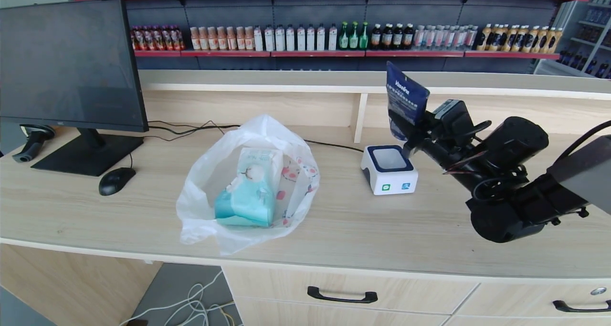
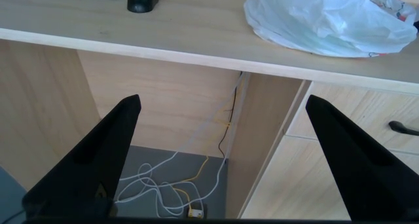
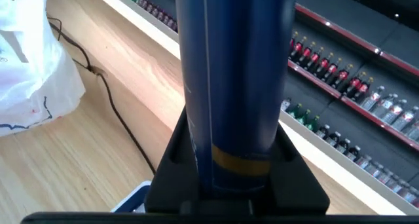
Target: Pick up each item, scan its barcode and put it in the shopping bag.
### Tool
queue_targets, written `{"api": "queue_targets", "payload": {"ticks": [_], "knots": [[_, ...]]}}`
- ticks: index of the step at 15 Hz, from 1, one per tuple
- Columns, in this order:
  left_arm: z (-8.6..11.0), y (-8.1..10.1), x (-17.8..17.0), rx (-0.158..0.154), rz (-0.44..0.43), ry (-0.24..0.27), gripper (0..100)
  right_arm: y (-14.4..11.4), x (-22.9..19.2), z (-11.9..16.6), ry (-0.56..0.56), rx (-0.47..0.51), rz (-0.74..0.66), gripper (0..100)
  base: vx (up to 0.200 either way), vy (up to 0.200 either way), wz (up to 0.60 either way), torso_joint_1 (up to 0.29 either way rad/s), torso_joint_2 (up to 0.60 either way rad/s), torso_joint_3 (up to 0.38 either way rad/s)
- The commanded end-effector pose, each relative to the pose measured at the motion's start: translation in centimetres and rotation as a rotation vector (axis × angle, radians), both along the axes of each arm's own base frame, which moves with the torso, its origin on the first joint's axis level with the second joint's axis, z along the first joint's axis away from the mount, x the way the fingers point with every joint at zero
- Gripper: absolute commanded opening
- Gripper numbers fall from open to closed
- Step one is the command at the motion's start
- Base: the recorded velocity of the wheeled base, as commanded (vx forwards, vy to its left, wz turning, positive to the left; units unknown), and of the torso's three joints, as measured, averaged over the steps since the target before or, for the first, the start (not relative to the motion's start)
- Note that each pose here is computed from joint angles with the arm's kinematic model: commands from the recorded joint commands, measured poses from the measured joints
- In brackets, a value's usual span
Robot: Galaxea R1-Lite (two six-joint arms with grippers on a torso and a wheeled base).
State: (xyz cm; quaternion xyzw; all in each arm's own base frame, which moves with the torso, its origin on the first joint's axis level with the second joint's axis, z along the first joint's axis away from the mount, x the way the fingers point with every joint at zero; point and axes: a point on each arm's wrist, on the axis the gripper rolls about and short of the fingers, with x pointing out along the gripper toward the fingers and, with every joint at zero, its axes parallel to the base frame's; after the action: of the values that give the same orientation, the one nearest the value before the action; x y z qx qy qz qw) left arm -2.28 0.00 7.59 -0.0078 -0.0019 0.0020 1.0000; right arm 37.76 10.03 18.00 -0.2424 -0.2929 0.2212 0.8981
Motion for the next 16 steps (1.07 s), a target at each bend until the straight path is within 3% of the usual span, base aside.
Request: {"api": "queue_targets", "payload": {"ticks": [1,4,7,9,16], "knots": [[0.0,0.0,0.0,0.0,0.001,-0.001,100,0.0,-1.3,1.7,0.006,0.082,-0.014,0,0.0,0.0,0.0,0.0,0.0,0.0],[0.0,0.0,0.0,-0.001,0.001,-0.001,100,-0.4,-3.4,1.7,0.14,0.284,-0.065,0,0.0,0.0,0.0,0.0,0.0,0.0],[0.0,0.0,0.0,0.0,0.001,-0.001,100,-0.2,-4.8,1.7,0.24,0.56,-0.158,0,0.0,0.0,0.0,0.0,0.0,0.0],[0.0,0.0,0.0,0.0,0.001,-0.001,100,0.3,-5.3,1.8,0.253,0.656,-0.195,0,0.0,0.0,0.0,0.0,0.0,0.0],[0.0,0.0,0.0,0.0,0.001,-0.002,100,1.5,-7.2,1.7,0.291,0.7,-0.198,0,0.0,0.0,0.0,0.0,0.0,0.0]]}}
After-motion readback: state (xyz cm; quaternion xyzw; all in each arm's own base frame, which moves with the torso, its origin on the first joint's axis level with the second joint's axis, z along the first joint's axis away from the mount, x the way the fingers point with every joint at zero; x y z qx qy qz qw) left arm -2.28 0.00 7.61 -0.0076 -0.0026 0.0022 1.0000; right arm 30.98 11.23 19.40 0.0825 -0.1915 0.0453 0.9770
